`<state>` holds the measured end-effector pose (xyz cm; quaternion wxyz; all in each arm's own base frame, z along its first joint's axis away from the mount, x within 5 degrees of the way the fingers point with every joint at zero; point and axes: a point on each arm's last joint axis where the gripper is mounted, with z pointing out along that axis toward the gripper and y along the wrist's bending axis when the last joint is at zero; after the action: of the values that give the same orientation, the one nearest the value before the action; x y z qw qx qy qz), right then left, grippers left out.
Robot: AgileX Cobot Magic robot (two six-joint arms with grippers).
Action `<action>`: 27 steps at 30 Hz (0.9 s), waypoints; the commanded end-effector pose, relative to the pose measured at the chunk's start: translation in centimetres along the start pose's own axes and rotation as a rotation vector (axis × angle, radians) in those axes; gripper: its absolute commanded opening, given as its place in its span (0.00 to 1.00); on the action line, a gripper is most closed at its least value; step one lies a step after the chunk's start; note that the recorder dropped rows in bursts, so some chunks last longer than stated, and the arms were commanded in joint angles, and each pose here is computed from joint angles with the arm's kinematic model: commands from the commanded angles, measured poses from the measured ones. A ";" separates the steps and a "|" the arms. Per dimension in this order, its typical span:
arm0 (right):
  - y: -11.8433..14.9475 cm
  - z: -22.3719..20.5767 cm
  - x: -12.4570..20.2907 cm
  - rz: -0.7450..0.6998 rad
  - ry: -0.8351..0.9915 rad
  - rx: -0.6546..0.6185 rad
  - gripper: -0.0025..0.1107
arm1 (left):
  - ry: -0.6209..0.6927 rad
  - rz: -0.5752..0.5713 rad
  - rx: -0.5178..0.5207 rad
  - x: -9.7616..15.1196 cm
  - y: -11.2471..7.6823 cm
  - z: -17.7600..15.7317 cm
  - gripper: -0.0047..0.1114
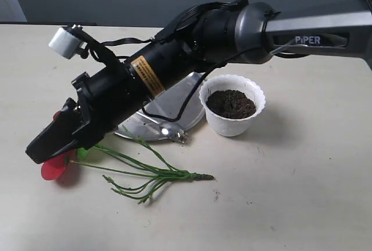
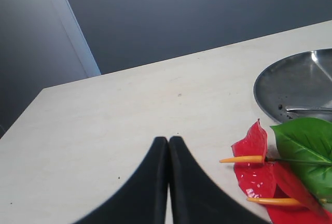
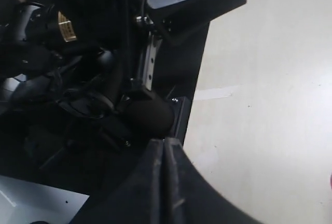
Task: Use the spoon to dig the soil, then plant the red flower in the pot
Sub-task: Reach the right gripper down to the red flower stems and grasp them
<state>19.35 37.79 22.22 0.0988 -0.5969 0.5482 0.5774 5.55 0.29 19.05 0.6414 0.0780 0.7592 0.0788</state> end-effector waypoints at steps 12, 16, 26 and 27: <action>5.1 -3.0 -5.6 -0.144 -0.129 0.245 0.02 | -0.014 -0.008 -0.001 -0.1 0.0 0.0 0.04; 5.4 -4.0 -5.1 -0.125 -0.244 0.394 0.02 | -0.014 -0.008 -0.001 -0.1 0.0 0.0 0.04; 2.6 -4.9 3.3 -0.449 0.168 1.038 0.02 | -0.014 -0.008 -0.001 -0.1 0.0 0.0 0.04; 2.5 -5.1 3.6 -0.444 0.219 1.088 0.02 | -0.014 -0.008 -0.001 -0.1 0.0 0.0 0.04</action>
<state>18.91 32.19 22.93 0.4514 -0.6087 0.6113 0.2281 5.55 0.29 19.05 0.6414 0.0780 0.7592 0.0788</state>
